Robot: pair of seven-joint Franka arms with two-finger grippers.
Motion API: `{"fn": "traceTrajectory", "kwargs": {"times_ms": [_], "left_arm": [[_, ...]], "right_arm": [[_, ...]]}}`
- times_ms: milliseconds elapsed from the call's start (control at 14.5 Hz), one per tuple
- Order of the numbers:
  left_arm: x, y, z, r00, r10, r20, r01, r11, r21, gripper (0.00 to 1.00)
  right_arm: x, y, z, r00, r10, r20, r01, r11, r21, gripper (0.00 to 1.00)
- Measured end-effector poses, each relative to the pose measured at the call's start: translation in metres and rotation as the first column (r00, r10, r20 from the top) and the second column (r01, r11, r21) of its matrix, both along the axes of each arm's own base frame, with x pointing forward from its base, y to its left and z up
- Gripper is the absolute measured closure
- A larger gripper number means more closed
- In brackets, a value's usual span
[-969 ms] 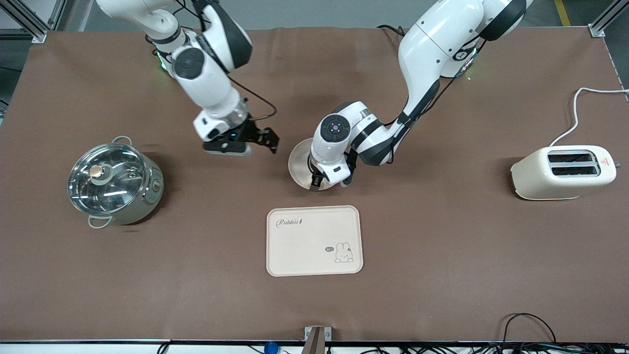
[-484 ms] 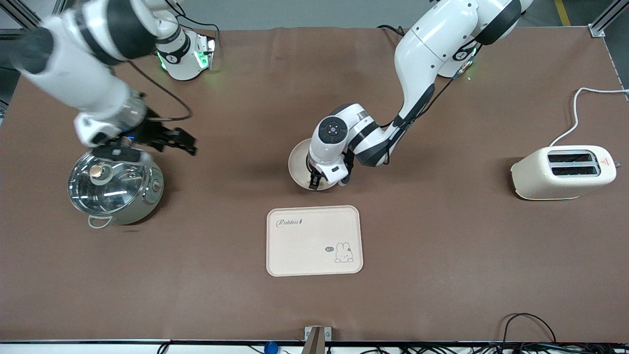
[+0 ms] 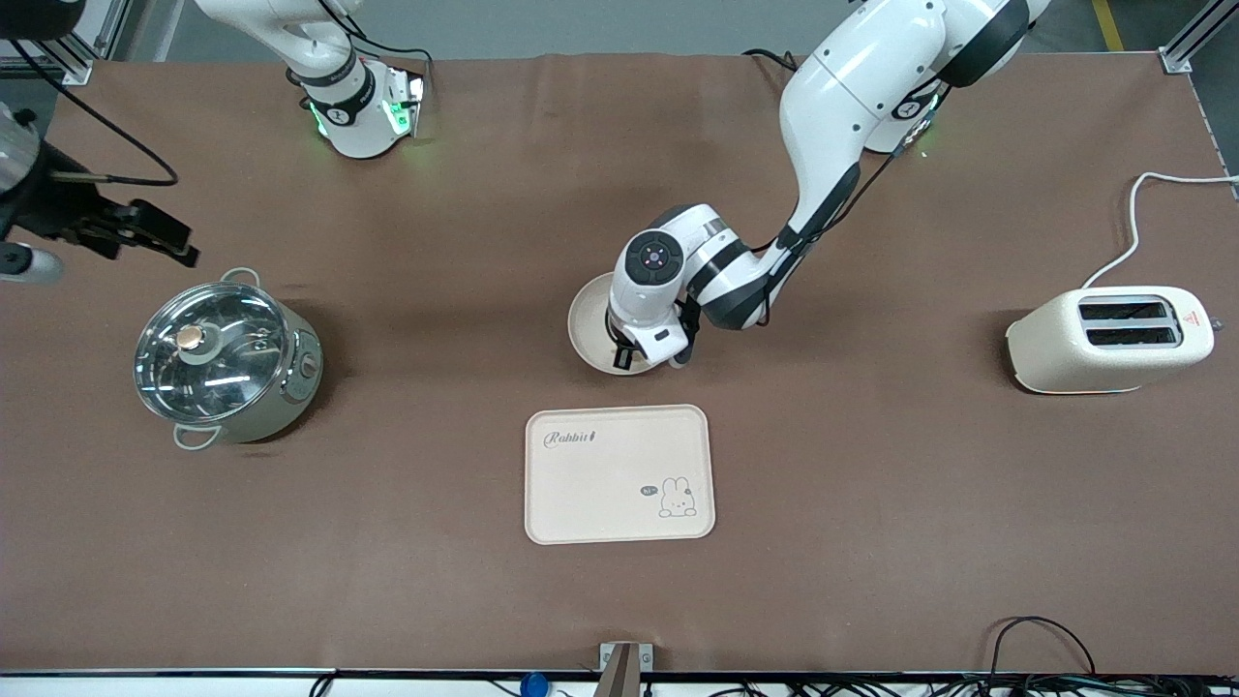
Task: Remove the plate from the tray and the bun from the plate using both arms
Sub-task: 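Set the plate down with the right gripper while the left gripper lifts the bun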
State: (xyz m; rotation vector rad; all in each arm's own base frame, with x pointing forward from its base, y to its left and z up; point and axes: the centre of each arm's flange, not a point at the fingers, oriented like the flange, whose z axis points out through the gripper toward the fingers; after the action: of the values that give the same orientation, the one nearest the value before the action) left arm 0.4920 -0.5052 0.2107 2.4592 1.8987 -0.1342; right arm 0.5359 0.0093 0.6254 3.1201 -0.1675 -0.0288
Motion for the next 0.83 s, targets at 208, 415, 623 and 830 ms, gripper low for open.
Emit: {"fn": "traceTrajectory", "kwargs": {"times_ms": [208,415,623,830], "left_arm": [[0.026,0.030,0.053,1.000,-0.018,0.016,0.016,0.997,0.077,0.67],[0.063,0.095,0.094,0.998,-0.068,-0.016,0.069,0.986,0.149,0.66],[0.102,0.178,0.087,0.991,-0.112,-0.076,0.126,0.970,0.208,0.64],[0.124,0.252,0.057,0.982,-0.137,-0.131,0.167,0.953,0.252,0.64]], "right_arm": [[0.000,0.003,0.004,0.999,0.044,0.002,-0.044,0.999,-0.029,0.00],[0.000,0.008,0.003,0.998,0.061,-0.001,-0.061,0.998,-0.032,0.00],[0.000,0.007,0.002,0.998,0.062,-0.007,-0.062,0.998,-0.032,0.00],[0.000,-0.007,0.001,0.999,0.041,-0.012,-0.042,0.999,-0.034,0.00]]}}
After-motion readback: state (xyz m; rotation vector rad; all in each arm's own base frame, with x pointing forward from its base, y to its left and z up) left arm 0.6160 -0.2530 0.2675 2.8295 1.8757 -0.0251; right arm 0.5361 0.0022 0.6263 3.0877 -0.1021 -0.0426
